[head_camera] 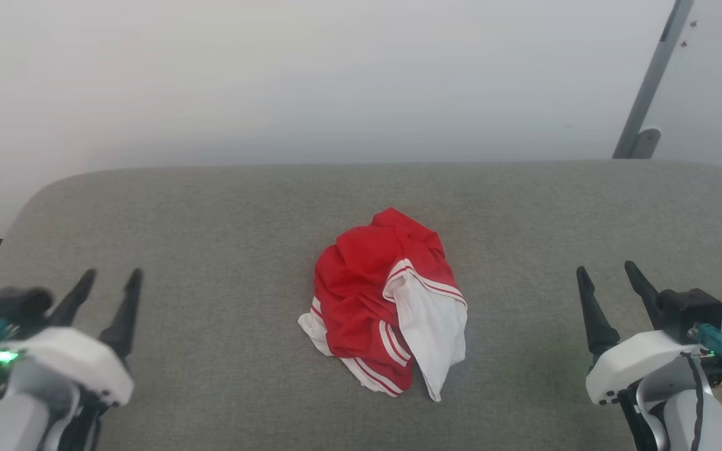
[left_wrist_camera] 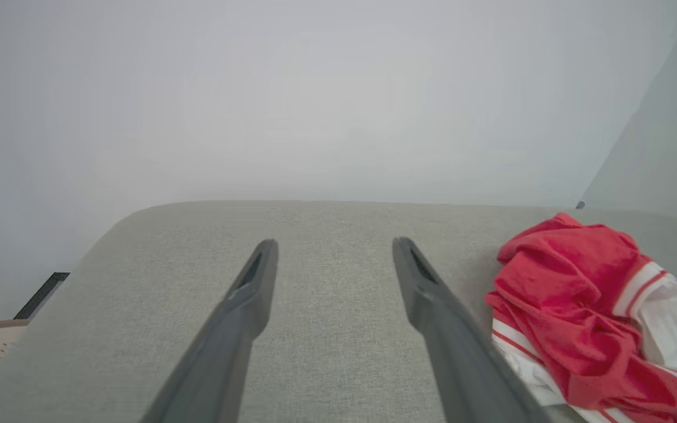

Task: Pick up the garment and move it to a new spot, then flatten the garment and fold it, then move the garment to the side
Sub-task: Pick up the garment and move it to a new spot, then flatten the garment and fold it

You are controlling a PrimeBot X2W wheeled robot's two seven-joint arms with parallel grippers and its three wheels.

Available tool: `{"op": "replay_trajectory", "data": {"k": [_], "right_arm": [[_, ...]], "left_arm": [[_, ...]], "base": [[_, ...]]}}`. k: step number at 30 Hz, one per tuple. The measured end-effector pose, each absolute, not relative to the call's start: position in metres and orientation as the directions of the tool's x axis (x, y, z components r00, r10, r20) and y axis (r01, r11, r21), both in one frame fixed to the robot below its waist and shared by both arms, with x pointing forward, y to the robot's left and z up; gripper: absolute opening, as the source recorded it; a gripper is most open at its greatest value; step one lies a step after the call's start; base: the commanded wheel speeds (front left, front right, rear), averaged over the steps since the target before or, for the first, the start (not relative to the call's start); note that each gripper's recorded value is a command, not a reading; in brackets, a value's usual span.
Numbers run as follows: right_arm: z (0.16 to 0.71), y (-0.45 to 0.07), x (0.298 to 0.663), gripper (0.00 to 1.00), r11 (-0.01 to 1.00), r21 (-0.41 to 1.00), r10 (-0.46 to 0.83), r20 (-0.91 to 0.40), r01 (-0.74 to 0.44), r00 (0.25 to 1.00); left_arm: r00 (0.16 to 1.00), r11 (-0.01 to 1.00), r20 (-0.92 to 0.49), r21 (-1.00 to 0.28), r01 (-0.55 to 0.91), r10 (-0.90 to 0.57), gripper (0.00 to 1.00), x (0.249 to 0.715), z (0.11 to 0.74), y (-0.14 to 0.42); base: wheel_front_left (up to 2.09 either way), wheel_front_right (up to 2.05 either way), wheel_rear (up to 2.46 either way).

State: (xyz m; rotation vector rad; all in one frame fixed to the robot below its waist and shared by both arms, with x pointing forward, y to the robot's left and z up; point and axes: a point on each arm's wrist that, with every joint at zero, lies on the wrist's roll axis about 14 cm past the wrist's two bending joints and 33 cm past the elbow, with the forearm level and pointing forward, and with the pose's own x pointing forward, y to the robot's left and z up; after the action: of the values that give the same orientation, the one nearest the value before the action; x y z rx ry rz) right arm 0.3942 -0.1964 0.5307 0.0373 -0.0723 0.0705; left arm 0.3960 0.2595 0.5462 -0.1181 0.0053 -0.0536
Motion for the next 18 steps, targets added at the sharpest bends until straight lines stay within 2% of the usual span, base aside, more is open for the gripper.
{"op": "replay_trajectory", "data": {"k": [6,18], "right_arm": [[0.529,-0.193,0.392,1.0,0.996,0.04,0.074,0.069,-0.077,0.995],[0.523,-0.181,0.392,1.0,0.992,0.043,0.113,0.039,-0.115,0.993]], "left_arm": [[1.0,0.988,0.013,-0.15,-0.023,0.026,1.0,0.373,0.539,0.281],[0.999,0.988,0.023,-0.154,-0.031,0.035,1.0,0.363,0.542,0.284]], "base": [[0.0,0.0,0.0],[0.0,0.0,0.0]]}}
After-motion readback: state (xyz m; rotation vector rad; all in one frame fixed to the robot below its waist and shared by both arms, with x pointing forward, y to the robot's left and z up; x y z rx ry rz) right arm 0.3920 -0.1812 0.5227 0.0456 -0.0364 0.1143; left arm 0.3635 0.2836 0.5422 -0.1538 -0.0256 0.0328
